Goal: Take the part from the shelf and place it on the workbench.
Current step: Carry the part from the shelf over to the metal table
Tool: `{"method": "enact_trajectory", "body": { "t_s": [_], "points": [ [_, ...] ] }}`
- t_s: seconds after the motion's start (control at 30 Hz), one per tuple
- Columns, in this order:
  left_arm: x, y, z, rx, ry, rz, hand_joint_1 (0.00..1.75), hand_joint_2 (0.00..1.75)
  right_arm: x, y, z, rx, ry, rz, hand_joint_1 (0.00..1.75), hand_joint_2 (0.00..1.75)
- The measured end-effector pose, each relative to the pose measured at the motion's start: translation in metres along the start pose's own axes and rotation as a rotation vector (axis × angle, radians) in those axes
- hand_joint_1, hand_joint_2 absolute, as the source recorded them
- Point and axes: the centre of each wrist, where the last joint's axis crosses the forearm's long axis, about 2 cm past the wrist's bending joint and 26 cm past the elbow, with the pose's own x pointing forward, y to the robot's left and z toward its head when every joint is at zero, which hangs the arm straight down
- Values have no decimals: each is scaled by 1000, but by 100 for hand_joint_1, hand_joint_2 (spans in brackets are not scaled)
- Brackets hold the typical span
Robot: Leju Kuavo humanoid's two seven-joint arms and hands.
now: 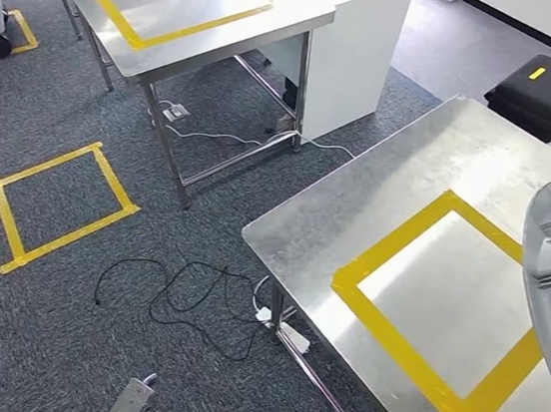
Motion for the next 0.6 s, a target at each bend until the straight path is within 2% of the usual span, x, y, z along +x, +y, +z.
{"method": "enact_trajectory", "body": {
  "t_s": [0.6],
  "points": [
    [-3,2,2,4,5,2,0,175,-15,6,9,38,42,1,175,175]
  ]
}}
